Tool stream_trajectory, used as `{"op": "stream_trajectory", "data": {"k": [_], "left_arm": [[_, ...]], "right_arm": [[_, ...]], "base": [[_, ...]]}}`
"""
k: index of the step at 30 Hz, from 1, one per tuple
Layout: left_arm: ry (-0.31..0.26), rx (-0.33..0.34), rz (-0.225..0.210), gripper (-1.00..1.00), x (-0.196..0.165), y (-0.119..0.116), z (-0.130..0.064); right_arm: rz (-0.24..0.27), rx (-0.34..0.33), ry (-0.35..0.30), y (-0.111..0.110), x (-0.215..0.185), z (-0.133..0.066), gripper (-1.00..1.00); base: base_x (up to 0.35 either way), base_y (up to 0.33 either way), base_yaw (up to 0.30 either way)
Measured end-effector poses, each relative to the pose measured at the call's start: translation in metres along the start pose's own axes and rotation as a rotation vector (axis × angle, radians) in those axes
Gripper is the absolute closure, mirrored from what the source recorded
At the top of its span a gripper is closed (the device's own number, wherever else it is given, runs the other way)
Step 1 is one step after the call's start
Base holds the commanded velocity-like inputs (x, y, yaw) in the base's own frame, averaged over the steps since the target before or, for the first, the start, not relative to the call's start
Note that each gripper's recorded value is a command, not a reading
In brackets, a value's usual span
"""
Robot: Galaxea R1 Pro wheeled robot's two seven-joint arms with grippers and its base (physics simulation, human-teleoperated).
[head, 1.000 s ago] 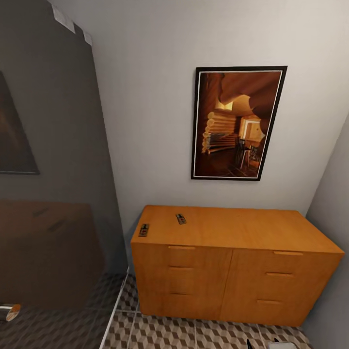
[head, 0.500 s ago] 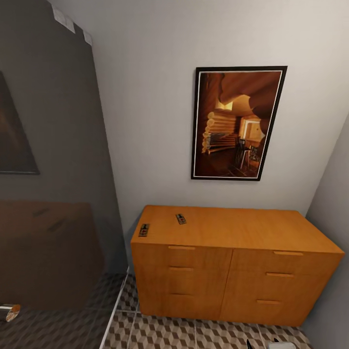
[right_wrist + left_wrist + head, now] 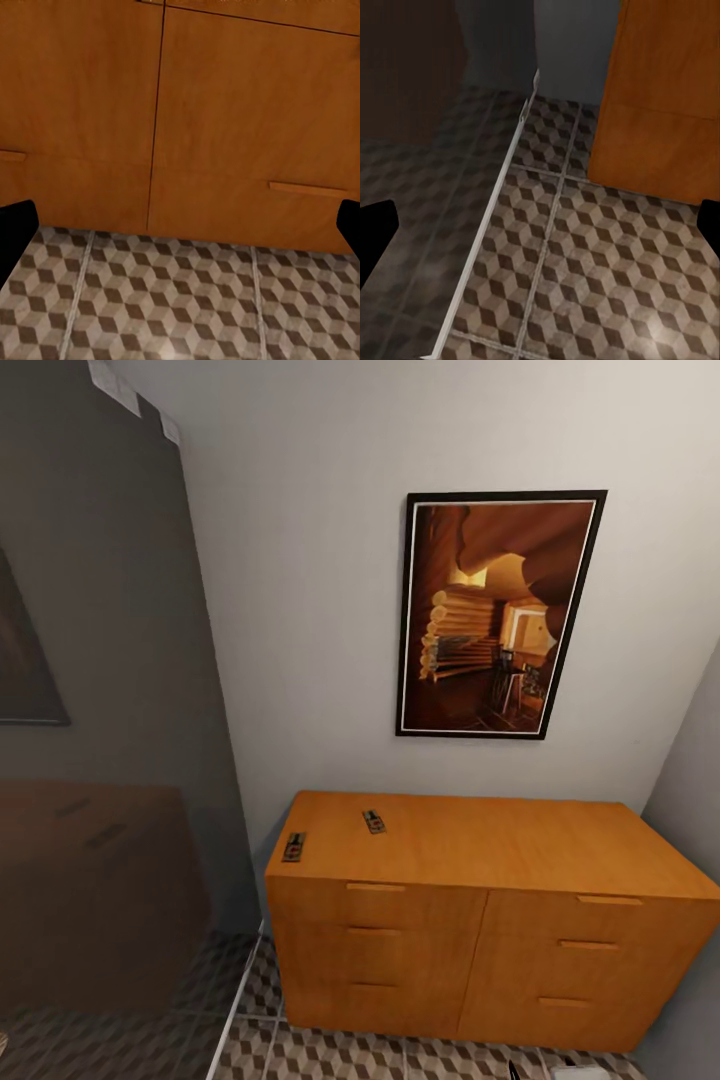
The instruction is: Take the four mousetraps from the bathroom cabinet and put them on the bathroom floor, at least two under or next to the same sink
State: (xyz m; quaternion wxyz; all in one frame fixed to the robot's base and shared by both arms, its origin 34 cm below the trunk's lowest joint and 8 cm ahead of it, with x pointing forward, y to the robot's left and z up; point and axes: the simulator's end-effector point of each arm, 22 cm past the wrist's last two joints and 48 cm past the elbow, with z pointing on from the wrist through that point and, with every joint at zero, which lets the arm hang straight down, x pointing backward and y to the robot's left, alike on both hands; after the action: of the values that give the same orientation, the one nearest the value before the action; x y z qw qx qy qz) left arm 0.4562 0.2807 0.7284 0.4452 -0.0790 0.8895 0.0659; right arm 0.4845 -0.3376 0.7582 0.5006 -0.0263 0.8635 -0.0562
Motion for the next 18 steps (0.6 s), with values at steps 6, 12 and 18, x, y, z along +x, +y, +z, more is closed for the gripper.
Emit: {"op": "stream_trajectory", "data": {"k": [6,12,18], "left_arm": [[0.000,0.001,0.000,-1.00,0.0002,-0.0004,-0.0001],[0.001,0.006,-0.004,-1.00,0.0004,-0.0044,-0.0006],[0.003,0.010,-0.008,-1.00,0.0010,-0.0081,-0.0012]], "right_arm": [[0.000,0.000,0.000,0.0000,-0.0001,0.0001,-1.00],[-0.001,0.001,0.000,-0.0003,0.0000,0.0001,-1.00],[-0.003,-0.002,0.001,0.0005,0.0002,0.0000,-1.00]], "base": [[0.010,0.000,0.000],[0.000,0.000,0.000],[0.000,0.000,0.000]]}}
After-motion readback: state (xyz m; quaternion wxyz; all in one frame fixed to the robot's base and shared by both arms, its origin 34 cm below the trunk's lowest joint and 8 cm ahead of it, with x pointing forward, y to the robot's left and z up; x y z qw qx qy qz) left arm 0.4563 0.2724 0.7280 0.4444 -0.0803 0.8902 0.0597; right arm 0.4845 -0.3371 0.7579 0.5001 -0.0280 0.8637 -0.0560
